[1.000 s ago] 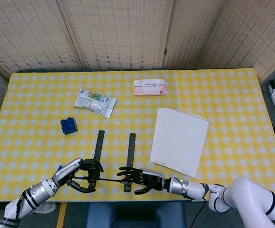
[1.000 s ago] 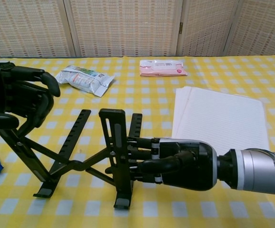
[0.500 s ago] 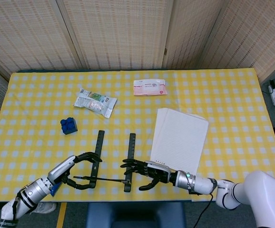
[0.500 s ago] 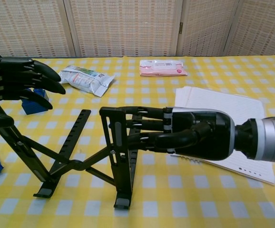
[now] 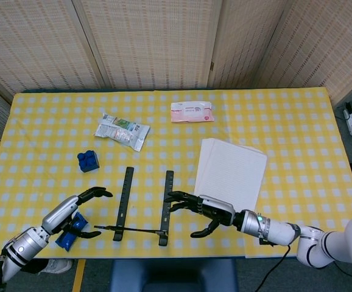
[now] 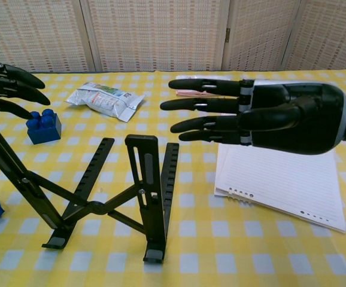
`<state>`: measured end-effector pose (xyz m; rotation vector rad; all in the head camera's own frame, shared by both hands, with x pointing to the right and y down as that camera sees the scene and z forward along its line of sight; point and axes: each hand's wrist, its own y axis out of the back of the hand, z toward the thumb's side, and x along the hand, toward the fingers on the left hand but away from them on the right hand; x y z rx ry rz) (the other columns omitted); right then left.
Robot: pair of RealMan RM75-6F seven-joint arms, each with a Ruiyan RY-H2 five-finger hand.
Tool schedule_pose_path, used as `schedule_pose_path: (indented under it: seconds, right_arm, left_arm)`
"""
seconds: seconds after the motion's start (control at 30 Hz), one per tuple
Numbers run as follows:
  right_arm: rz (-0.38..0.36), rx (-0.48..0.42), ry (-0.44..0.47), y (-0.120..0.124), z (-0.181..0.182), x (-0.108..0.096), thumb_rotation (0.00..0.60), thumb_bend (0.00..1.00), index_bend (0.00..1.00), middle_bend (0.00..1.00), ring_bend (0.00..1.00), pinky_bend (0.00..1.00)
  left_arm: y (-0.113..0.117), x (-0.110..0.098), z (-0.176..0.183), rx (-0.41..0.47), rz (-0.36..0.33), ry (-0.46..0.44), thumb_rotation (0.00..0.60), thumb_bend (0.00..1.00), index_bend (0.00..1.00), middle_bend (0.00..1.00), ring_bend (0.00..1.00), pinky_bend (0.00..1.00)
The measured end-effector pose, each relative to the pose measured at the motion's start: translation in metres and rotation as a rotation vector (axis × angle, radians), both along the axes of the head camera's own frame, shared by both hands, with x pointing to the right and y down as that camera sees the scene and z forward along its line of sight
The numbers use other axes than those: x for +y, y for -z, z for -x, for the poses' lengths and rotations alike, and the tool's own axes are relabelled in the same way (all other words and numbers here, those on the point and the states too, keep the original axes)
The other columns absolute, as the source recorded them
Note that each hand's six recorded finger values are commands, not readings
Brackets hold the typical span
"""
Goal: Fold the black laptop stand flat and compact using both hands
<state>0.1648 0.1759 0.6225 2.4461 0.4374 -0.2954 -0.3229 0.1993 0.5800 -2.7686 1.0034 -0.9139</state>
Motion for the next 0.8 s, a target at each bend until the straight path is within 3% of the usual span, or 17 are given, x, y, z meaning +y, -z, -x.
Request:
schedule_pose_path:
  seconds: [0.57,0.8]
  right_arm:
    - [-0.064,0.058,-0.084,0.010,-0.024,-0.017,0.600,0.25,0.00,0.10,0.15,0.01]
    - [-0.172,0.122,-0.088,0.018,-0.030,-0.022,0.600,0.25,0.00,0.10,0.15,0.01]
  left_arm:
    - [-0.003,0.015,0.043,-0.200,-0.069,-0.014,0.600,0.20,0.21,0.24,0.15,0.21]
    - [-0.008,0.023,0.053,-0.274,-0.102,-0.039,0.600,0.21,0.25,0.24,0.16,0.21]
